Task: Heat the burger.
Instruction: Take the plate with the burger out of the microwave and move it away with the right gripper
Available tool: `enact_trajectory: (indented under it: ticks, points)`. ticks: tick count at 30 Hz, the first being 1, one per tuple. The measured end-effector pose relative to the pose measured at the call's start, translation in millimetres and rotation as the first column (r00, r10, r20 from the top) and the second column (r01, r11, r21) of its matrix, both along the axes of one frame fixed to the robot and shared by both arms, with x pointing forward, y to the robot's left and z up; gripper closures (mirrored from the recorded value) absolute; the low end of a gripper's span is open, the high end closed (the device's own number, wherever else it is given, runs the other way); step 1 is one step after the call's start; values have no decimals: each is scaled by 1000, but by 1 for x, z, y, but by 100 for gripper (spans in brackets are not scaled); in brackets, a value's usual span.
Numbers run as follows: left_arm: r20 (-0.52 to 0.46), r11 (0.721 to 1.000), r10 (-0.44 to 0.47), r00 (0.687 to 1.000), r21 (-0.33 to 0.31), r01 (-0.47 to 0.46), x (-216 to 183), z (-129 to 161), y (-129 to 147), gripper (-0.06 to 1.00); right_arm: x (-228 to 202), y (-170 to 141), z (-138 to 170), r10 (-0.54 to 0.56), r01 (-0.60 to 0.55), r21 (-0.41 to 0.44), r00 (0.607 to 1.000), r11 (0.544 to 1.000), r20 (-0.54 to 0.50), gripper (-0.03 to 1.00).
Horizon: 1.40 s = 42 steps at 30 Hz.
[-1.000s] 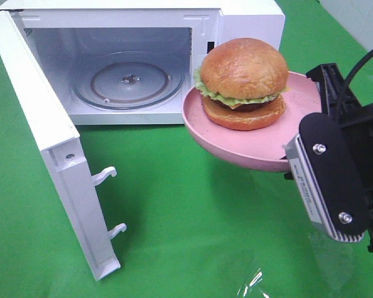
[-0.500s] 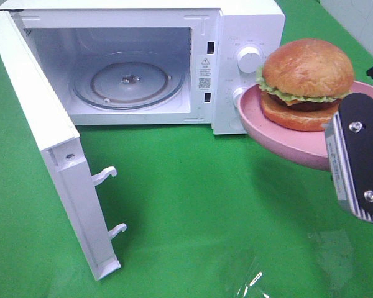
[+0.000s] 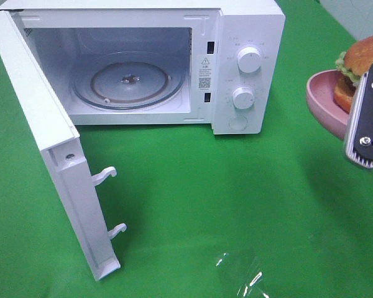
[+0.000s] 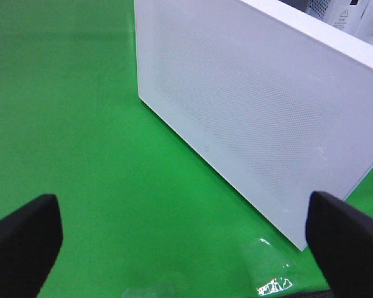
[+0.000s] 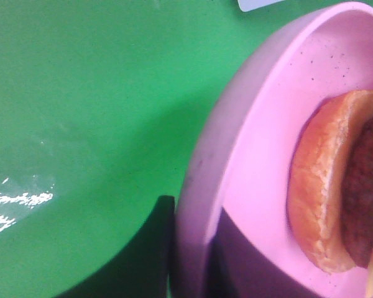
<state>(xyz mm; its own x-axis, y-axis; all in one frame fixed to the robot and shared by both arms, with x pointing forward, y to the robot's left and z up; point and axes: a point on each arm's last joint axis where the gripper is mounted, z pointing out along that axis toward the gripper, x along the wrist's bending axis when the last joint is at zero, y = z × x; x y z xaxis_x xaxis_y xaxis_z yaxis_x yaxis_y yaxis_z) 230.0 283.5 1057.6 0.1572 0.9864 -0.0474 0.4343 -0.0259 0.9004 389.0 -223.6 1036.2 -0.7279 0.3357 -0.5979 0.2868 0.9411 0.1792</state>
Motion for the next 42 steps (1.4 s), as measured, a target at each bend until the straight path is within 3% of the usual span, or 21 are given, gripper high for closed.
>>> enact_trajectory:
  ticks: [7,13,19,28,42]
  points:
    - [0,1000,0,1000,0,0,0,0,0,-4,2,-7,-1,-165,165,6,986,986,18,86]
    - [0,1000,0,1000,0,0,0,0,0,-4,10,-10,-8,-366,365,18,930,931,42,86]
    - [0,1000,0,1000,0,0,0,0,0,-4,17,-8,-14,-450,448,46,891,893,53,86]
    - [0,1000,0,1000,0,0,0,0,0,-4,27,-7,-32,-642,641,33,762,766,86,86]
    - [0,1000,0,1000,0,0,0,0,0,-4,45,7,-81,-768,771,-13,636,637,68,86]
